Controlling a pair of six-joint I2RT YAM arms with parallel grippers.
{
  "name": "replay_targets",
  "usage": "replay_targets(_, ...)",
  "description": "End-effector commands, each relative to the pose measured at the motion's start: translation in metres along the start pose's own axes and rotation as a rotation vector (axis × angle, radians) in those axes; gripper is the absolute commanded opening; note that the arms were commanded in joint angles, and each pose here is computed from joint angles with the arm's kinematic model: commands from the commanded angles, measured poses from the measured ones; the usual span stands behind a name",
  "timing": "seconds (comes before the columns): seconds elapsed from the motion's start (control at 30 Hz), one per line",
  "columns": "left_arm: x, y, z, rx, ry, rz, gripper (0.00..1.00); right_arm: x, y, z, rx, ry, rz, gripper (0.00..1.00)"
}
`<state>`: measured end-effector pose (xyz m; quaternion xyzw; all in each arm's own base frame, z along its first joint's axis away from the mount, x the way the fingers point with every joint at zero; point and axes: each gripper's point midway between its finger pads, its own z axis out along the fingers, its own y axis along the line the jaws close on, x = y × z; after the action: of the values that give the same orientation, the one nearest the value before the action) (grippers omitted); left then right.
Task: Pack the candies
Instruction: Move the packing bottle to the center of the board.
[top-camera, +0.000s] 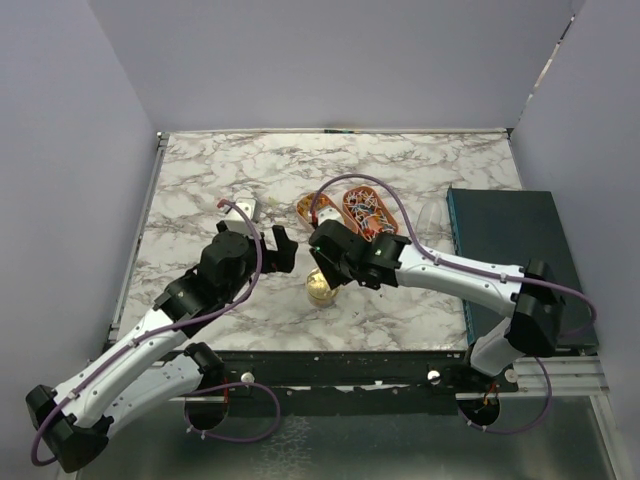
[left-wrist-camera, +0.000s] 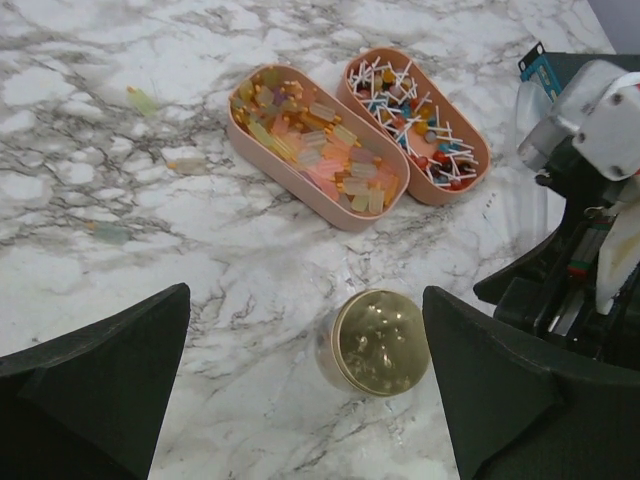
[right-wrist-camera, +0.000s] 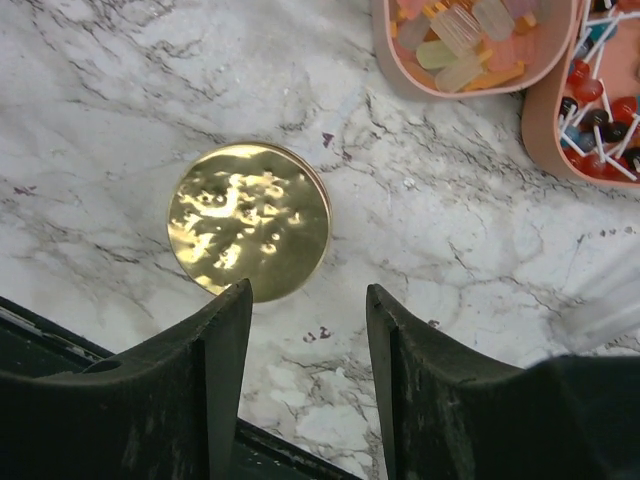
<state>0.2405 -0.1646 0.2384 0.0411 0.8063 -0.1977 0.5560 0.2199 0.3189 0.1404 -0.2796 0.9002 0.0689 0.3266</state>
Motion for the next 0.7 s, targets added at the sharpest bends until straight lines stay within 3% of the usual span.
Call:
replay_targets(0.0, 0.03, -0.015, 0.005, 0.067, 0.105, -0.12, 0.99, 0.005, -0.016, -0.011, 0.045, -0.045, -0.002, 0.53)
replay_targets(0.37, 0.098, -0.042, 0.015, 0.178, 0.313, -0.323, 0.99, 0.031, -0.039, -0.025, 0.071, -0.072, 0.024, 0.54)
replay_targets(0.67, 0.133, -0.064, 0.032, 0.279, 0.39, -0.456, 0.99, 0.046, -0.051, -0.038, 0.073, -0.086, 0.05, 0.54)
